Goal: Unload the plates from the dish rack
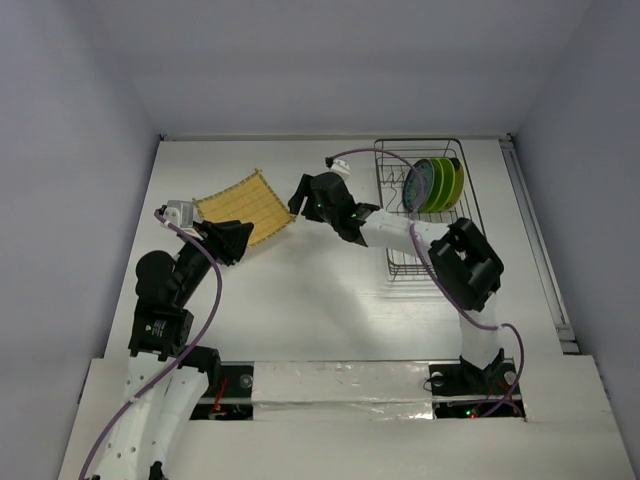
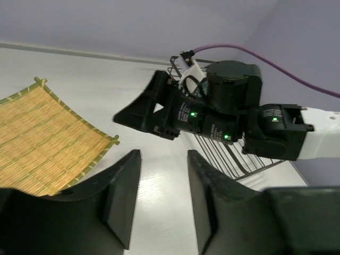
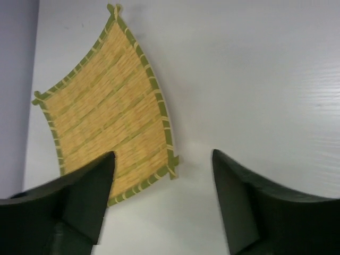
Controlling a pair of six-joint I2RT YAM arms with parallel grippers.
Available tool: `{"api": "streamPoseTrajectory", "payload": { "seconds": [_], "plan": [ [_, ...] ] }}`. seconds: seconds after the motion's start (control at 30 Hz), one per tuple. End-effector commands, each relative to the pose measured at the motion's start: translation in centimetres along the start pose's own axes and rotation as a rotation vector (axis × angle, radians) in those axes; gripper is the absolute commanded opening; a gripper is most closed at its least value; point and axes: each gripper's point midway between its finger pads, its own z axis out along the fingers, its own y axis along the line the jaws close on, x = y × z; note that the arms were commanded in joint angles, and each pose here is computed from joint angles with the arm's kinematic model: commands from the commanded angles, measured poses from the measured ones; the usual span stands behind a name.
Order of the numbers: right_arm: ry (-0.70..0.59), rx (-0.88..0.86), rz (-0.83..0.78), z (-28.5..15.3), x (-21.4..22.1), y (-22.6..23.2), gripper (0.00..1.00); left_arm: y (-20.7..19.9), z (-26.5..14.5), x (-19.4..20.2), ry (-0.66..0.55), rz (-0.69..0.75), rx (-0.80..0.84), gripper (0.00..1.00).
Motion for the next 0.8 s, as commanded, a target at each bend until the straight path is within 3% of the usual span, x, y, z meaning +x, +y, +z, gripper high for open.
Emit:
{"api": "streamPoseTrajectory", "payload": {
  "seconds": [0.0, 0.03, 0.07, 0.13, 0.17, 0.2, 0.3, 0.47, 0.5, 0.63, 0.77],
  "plan": [
    [-0.149, 0.002, -0.050, -3.8, -5.3, 1.5, 0.68, -1.1, -0.1, -2.6, -0.069, 0.028, 0.027, 0.35],
    [-0.163, 0.027, -0.070, -4.6, -5.7, 0.7, 0.40, -1.2, -0.1, -2.7, -0.073, 0.031, 0.029, 0.32],
    [-0.199, 0.072, -0.081, -5.5, -7.2, -0.4, 0.25, -1.2, -0.1, -2.7, -0.073, 0.031, 0.029, 0.29],
    [-0.277, 0.090, -0.108, -8.7, -11.7, -1.4, 0.08, -1.2, -0.2, -2.7, -0.074, 0.031, 0.028, 0.19],
    [-0.284, 0.137, -0.125, -9.7, -12.2, -3.3, 0.04, -1.2, -0.2, -2.7, -0.072, 0.033, 0.030, 0.13],
    [-0.328, 0.140, -0.149, -12.0, -14.7, -3.6, 0.02, -1.2, -0.2, -2.7, -0.071, 0.034, 0.030, 0.00],
    [-0.346, 0.267, -0.202, -15.0, -17.9, -9.0, 0.01, -1.3, -0.3, -2.9, -0.077, 0.037, 0.028, 0.00],
    [-0.346, 0.472, -0.262, -18.8, -21.3, -15.6, 0.13, -1.3, -0.4, -2.9, -0.078, 0.039, 0.028, 0.00],
    [-0.346, 0.498, -0.265, -19.1, -22.0, -16.9, 0.17, -1.3, -0.4, -2.9, -0.080, 0.039, 0.029, 0.08],
    [-0.307, 0.537, -0.274, -18.4, -22.3, -19.6, 0.35, -1.3, -0.4, -3.0, -0.081, 0.042, 0.026, 0.23],
    [-0.282, 0.571, -0.284, -17.4, -22.6, -21.2, 0.33, -1.3, -0.4, -3.0, -0.082, 0.041, 0.028, 0.27]
  ]
}}
